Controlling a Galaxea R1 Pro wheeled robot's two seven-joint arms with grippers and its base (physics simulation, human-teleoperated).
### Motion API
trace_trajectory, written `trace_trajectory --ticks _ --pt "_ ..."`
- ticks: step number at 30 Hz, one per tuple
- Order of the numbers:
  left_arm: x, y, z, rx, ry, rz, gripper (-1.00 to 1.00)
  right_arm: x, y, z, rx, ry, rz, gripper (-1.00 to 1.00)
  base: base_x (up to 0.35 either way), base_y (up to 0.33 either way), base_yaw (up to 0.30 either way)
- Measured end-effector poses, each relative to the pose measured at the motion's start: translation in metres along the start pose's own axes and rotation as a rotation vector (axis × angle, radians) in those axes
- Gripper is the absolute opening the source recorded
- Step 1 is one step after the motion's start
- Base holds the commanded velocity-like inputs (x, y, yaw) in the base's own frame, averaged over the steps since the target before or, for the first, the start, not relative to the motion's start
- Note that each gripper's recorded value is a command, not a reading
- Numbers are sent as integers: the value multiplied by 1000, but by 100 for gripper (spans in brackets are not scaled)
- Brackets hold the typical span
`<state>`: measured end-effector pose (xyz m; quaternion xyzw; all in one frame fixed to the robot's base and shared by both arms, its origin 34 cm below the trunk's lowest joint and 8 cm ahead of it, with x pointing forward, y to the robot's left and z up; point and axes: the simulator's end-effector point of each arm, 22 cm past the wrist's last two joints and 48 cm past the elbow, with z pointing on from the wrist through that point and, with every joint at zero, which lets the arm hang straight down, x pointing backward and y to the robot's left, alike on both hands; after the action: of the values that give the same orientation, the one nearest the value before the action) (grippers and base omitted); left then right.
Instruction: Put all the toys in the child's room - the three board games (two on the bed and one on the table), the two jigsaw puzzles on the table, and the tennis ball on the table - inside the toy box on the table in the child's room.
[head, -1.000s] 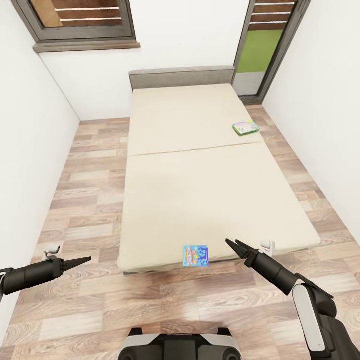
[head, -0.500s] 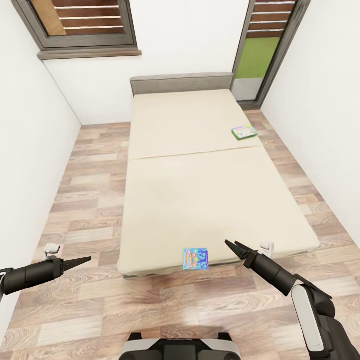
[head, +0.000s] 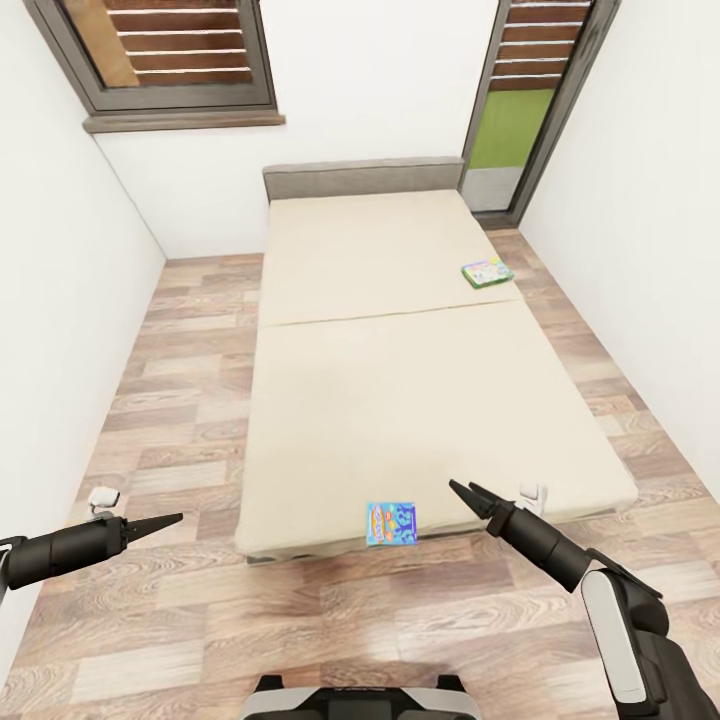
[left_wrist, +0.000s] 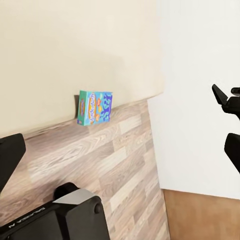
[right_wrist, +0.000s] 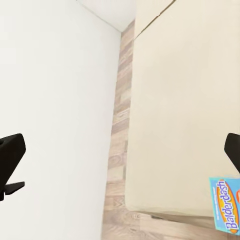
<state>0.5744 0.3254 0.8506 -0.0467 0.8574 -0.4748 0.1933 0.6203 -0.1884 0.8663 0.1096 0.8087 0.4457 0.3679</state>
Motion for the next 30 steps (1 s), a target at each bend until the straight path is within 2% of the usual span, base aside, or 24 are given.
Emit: trace_trajectory --ticks 8,24,30 --pt "-4 -5 -2 4 -7 10 100 -9 5 -1 -7 -25 -27 100 0 0 0" --pt "-10 -15 -6 10 -20 32 100 -13 12 -3 -15 -37 -33 100 0 0 0" --pt "-13 -18 -8 11 -25 39 100 -11 11 -3 2 -19 -59 100 0 0 0"
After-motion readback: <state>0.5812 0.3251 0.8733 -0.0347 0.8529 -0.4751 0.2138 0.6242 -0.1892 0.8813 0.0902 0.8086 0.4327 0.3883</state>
